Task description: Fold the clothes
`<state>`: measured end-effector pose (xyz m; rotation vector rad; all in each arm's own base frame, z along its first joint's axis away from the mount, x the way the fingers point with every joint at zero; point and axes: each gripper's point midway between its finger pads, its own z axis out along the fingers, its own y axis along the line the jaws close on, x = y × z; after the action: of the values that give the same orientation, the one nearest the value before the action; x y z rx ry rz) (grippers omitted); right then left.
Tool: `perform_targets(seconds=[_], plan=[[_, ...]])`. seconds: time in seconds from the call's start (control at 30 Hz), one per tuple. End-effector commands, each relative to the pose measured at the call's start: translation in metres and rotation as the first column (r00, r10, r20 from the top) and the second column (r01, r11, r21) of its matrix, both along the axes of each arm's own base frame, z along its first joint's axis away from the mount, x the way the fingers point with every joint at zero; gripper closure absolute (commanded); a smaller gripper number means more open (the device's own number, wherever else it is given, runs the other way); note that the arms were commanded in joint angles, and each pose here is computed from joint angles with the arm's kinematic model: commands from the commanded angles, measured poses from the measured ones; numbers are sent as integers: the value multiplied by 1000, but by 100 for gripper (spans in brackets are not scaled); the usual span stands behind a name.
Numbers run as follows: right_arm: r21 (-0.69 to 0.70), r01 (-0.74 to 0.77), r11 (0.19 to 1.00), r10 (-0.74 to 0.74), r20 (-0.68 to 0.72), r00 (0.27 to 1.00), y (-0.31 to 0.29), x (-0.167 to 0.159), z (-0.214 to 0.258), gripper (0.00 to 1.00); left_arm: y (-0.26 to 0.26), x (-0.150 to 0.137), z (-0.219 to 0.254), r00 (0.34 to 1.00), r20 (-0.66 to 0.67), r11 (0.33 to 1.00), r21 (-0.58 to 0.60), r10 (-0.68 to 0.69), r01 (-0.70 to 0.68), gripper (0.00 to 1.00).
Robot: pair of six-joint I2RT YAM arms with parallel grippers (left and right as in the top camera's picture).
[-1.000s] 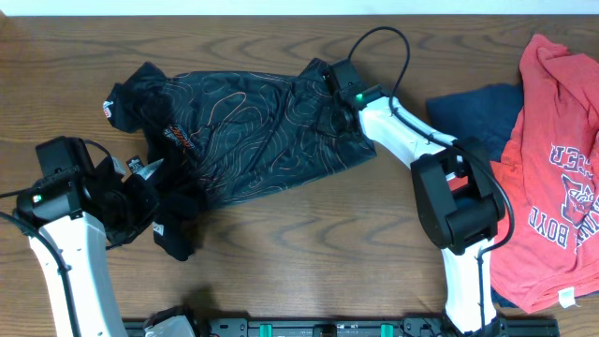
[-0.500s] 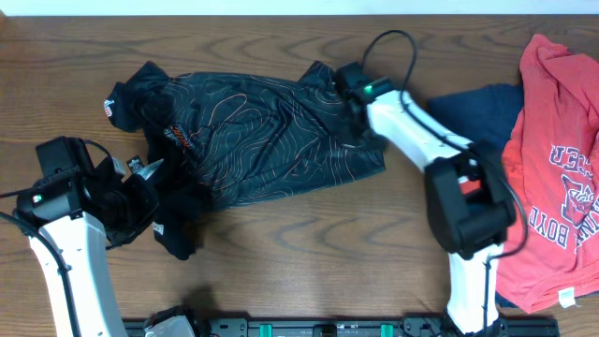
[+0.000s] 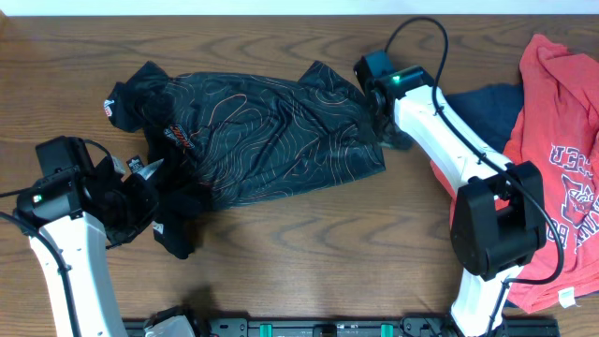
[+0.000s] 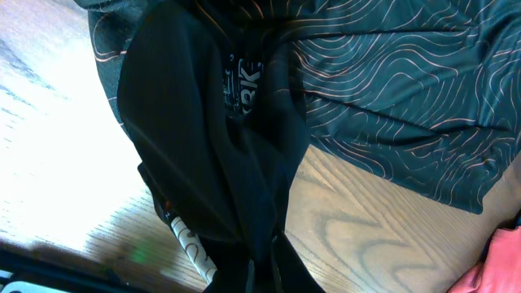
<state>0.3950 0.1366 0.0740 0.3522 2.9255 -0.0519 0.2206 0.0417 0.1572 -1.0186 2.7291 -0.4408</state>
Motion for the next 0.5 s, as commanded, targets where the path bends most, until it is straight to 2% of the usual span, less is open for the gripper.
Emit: perform_targets(seconds=[0.0, 0.27, 0.37, 0.47], plan=[[76, -70, 995, 67, 44, 997, 29, 9, -3, 48, -2, 0, -1, 1000, 1, 1000, -6, -21, 21, 94], [112, -60, 992, 50, 91, 995, 59, 30, -38, 50, -2, 0, -1, 1000, 3, 1000, -6, -21, 21, 94], [86, -66, 994, 58, 94, 994, 64, 34, -56, 51, -2, 0, -1, 1000, 2, 1000, -6, -21, 21, 94], [44, -7, 999, 3, 92, 996, 57, 35, -69, 47, -3, 0, -1, 1000, 2, 1000, -6, -21, 21, 94]])
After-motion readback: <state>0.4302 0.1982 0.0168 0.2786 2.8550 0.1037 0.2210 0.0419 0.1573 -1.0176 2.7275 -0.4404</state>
